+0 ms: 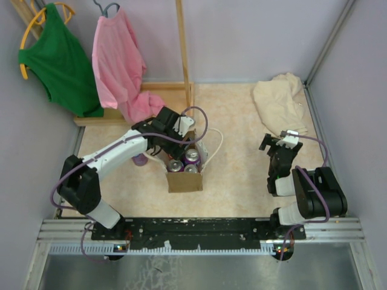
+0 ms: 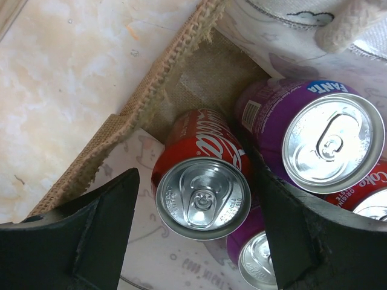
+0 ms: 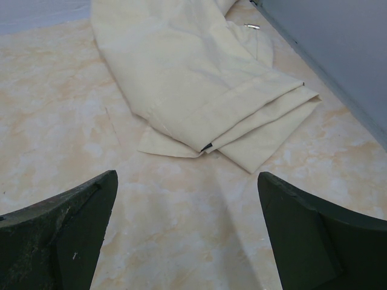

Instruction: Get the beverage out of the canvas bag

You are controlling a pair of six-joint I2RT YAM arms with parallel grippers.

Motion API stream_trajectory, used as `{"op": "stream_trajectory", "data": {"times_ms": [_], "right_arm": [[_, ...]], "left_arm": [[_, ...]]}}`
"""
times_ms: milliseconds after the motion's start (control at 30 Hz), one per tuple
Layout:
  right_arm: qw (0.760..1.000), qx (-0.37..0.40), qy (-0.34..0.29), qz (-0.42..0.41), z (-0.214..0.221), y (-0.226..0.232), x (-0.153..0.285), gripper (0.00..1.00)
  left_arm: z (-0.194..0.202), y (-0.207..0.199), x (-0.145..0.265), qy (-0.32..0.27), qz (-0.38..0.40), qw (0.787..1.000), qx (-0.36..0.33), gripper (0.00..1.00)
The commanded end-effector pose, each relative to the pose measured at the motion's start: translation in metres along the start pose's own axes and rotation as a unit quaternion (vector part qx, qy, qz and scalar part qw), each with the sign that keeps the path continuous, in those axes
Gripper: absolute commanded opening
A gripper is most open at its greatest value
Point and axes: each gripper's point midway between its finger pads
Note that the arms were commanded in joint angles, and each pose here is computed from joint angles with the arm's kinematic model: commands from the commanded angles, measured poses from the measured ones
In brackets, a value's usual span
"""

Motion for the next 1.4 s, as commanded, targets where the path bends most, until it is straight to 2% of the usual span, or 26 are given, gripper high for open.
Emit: {"op": "stream_trajectory", "data": {"times_ms": [0, 267, 500, 600, 733, 800, 833, 967, 1367], "right_arm": [[1.000, -0.004, -0.020, 0.007, -0.011, -0.003, -0.003, 0.99], [1.000, -0.004, -0.020, 0.007, -0.011, -0.003, -0.003, 0.99], [1.000, -0.004, -0.020, 0.007, -0.011, -0.004, -0.003, 0.99], [1.000, -0.004, -0.021, 0.007, -0.011, -0.003, -0.003, 0.99], [1.000, -0.004, -0.020, 0.007, -0.011, -0.003, -0.003, 0.99], [1.000, -0.003, -0.020, 0.007, -0.011, -0.003, -0.003, 0.99], [1.000, -0.004, -0.020, 0.006, -0.011, -0.003, -0.003, 0.99], [1.000, -0.004, -0.020, 0.006, -0.011, -0.003, -0.003, 0.99], [1.000, -0.004, -0.020, 0.007, -0.011, -0.003, -0.003, 0.99]], "left_arm": [[0.019, 0.000, -0.009, 0.028, 0.005, 1.000, 0.012, 0.85], [0.034, 0.004, -0.019, 0.047, -0.006, 0.999, 0.022, 0.82], [0.034, 0.006, -0.023, 0.048, -0.014, 0.998, 0.027, 0.58], [0.033, 0.007, -0.023, 0.048, -0.015, 0.998, 0.028, 0.51], [0.032, 0.008, -0.024, 0.050, -0.019, 0.998, 0.031, 0.15], [0.032, 0.008, -0.025, 0.054, -0.022, 0.998, 0.032, 0.02], [0.033, 0.009, -0.025, 0.058, -0.026, 0.997, 0.034, 0.00], [0.025, 0.013, -0.021, 0.048, -0.040, 0.997, 0.038, 0.00], [-0.050, 0.012, 0.040, -0.078, -0.053, 0.995, 0.039, 0.00]]}}
Point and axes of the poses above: each gripper's point midway between its finger pads, its own x axis back along the fingers, its own y axis along the line the jaws close on, z = x × y, and after that the axes turned 15 degrees about x, right-handed
